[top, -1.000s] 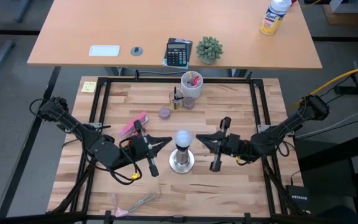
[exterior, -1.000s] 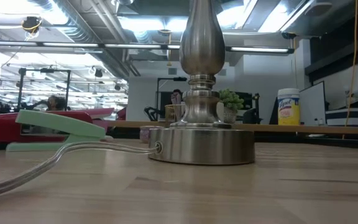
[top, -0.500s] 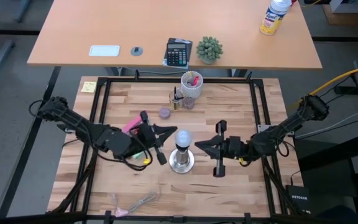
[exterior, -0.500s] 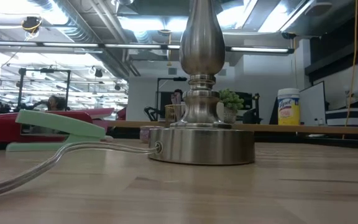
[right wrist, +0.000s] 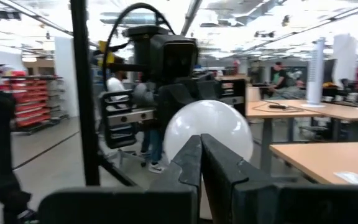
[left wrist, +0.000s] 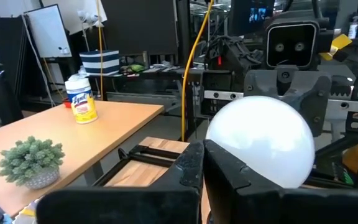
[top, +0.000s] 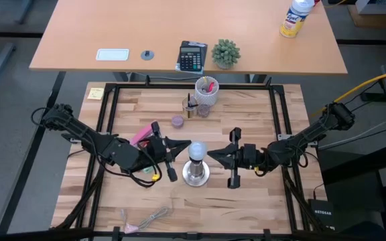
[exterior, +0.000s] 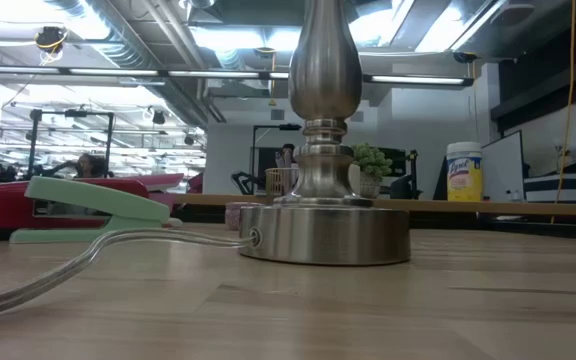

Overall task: Screw lightbulb
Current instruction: Remove the lightbulb from the lamp

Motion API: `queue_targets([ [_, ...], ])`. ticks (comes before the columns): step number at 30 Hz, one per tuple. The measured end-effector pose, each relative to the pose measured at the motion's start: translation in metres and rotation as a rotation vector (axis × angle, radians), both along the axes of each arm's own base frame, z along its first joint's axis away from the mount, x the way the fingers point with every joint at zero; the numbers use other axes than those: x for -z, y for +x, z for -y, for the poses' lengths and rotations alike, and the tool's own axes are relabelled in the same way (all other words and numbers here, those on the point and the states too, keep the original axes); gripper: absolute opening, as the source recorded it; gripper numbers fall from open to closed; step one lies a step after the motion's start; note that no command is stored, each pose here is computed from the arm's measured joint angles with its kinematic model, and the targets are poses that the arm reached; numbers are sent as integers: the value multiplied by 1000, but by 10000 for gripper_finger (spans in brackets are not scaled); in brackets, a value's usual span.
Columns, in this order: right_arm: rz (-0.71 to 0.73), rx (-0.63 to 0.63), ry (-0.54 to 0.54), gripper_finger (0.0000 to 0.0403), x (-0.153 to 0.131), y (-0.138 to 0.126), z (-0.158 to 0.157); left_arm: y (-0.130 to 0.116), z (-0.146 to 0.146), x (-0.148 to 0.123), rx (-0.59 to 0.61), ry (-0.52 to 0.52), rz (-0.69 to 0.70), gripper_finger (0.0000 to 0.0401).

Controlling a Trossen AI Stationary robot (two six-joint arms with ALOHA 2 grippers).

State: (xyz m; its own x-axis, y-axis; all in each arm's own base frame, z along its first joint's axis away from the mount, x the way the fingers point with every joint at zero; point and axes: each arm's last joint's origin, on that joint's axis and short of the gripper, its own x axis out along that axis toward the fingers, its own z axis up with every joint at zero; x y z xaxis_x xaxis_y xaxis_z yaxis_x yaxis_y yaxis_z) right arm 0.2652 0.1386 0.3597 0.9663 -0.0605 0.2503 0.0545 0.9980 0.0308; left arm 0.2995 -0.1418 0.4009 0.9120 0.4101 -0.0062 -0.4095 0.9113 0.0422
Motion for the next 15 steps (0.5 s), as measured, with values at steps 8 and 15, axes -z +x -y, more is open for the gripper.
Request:
queue_targets([
  [8, 17, -128, -35, 14, 0, 0, -4, 0, 0, 0, 5, 6, -5, 3],
  [15, 9, -118, -18, 14, 4, 7, 0, 0, 0, 0, 5, 1, -3, 3],
])
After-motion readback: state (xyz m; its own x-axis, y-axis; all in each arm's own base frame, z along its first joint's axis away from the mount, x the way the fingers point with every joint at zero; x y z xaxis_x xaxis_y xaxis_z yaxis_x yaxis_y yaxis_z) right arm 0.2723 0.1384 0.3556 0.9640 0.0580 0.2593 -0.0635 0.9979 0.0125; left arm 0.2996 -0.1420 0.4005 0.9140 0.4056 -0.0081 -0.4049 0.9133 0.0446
